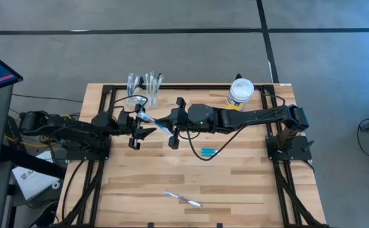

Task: Pick & Place toothbrushing station
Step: Put the blue toothbrush into the transparent organizer

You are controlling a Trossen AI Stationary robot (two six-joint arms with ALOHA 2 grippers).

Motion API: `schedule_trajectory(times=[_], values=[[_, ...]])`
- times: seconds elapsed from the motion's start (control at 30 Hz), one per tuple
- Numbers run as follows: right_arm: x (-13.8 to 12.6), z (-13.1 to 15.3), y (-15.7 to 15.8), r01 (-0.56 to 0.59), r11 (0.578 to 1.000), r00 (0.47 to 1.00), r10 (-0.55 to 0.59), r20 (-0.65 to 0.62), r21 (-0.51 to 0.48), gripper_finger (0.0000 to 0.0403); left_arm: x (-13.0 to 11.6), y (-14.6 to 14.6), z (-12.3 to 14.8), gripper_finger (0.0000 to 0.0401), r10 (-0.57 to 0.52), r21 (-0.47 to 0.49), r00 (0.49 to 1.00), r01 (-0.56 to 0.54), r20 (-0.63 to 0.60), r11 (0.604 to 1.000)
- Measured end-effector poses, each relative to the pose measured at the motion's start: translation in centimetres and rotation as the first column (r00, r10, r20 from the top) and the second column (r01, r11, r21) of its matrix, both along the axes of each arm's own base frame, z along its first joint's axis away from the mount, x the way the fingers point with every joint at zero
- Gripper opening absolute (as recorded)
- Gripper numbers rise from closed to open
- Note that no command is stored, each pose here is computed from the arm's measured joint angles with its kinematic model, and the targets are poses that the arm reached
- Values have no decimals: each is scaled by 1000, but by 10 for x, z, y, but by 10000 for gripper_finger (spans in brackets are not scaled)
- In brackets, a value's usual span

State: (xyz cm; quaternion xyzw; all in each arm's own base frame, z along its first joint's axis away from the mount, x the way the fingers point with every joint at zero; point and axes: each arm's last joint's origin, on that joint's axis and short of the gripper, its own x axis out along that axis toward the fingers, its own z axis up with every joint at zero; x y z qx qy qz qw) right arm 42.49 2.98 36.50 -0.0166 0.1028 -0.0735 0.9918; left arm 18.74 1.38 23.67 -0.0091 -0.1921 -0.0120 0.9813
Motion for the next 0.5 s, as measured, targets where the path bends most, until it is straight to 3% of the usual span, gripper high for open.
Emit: schedule_trajectory(times=[0.5], values=[[0, -1, -5, 11, 1000, 1000, -11, -9, 0, 0, 9, 0, -2, 159, -20, 3, 998, 20, 62, 1000]])
